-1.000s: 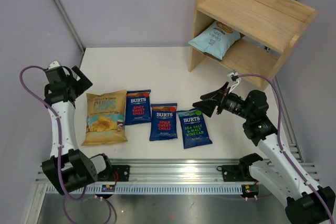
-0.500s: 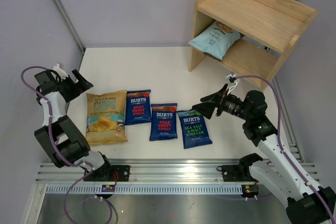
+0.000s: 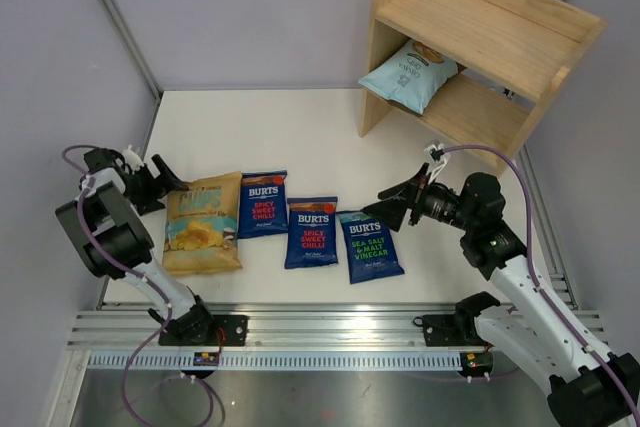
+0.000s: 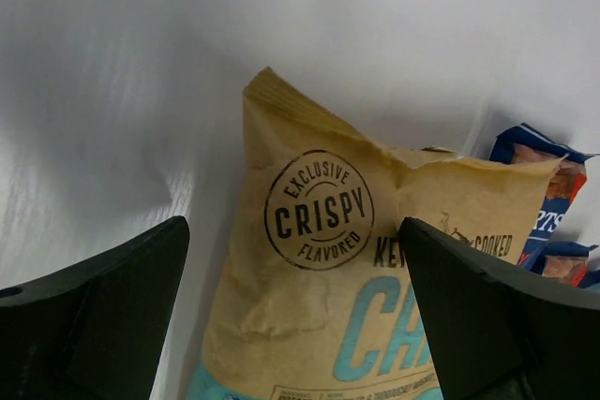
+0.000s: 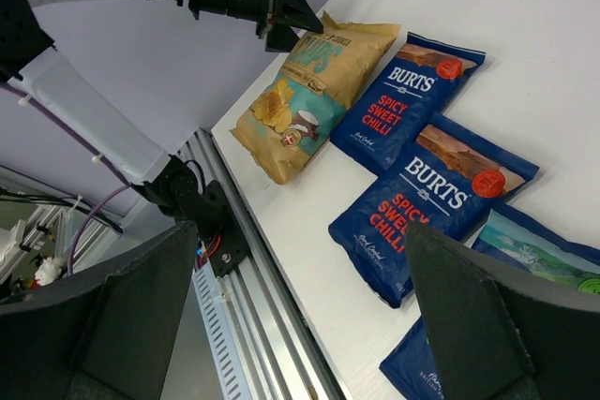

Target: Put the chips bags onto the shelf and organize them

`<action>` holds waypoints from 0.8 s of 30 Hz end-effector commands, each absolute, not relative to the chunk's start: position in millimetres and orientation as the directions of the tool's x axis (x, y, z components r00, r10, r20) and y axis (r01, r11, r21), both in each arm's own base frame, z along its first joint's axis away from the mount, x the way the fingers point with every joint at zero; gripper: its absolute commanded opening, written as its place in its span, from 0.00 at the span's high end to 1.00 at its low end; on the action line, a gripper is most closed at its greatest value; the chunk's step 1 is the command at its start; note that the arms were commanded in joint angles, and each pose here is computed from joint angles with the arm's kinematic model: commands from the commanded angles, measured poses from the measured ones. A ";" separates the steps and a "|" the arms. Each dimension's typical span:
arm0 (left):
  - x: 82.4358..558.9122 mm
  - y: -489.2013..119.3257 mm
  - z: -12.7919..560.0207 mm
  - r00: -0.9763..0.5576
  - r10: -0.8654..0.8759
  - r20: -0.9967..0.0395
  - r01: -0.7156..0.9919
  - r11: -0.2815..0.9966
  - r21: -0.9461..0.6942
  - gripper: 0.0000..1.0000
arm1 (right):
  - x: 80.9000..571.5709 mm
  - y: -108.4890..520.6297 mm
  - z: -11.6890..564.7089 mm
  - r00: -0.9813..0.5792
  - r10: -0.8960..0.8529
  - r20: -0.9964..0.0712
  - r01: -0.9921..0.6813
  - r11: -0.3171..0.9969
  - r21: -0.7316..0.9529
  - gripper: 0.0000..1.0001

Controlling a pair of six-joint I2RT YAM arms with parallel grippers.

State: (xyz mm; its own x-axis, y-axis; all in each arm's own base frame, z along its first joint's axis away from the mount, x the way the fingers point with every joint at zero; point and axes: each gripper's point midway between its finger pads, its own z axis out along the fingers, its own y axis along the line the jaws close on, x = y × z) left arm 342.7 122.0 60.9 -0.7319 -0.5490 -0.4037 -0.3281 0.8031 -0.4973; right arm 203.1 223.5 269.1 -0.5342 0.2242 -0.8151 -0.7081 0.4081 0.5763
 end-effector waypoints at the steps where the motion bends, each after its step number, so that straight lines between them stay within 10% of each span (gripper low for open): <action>1: 350.4 119.0 61.1 -0.754 -0.540 -0.374 -0.282 0.780 -0.558 0.01 | 194.8 231.1 290.3 -0.498 0.211 -0.841 -0.767 0.346 0.540 0.00; 11: 349.5 85.0 30.5 -0.812 -0.545 -0.207 -0.229 0.625 -0.746 0.02 | 187.8 239.5 289.2 -0.521 0.181 -0.834 -0.778 0.300 0.552 0.00; 24: 373.2 87.3 64.4 -0.773 -0.558 -0.300 -0.155 0.626 -0.764 0.69 | 191.7 236.6 287.8 -0.506 0.187 -0.842 -0.774 0.333 0.539 0.01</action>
State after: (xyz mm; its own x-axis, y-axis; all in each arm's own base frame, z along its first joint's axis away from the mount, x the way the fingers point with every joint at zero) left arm 357.9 83.9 41.3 -0.7950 -0.5682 -0.2126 -0.2280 0.6046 -0.7632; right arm 193.5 235.2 261.4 -0.5780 0.1725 -0.7976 -0.7193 0.3539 0.5978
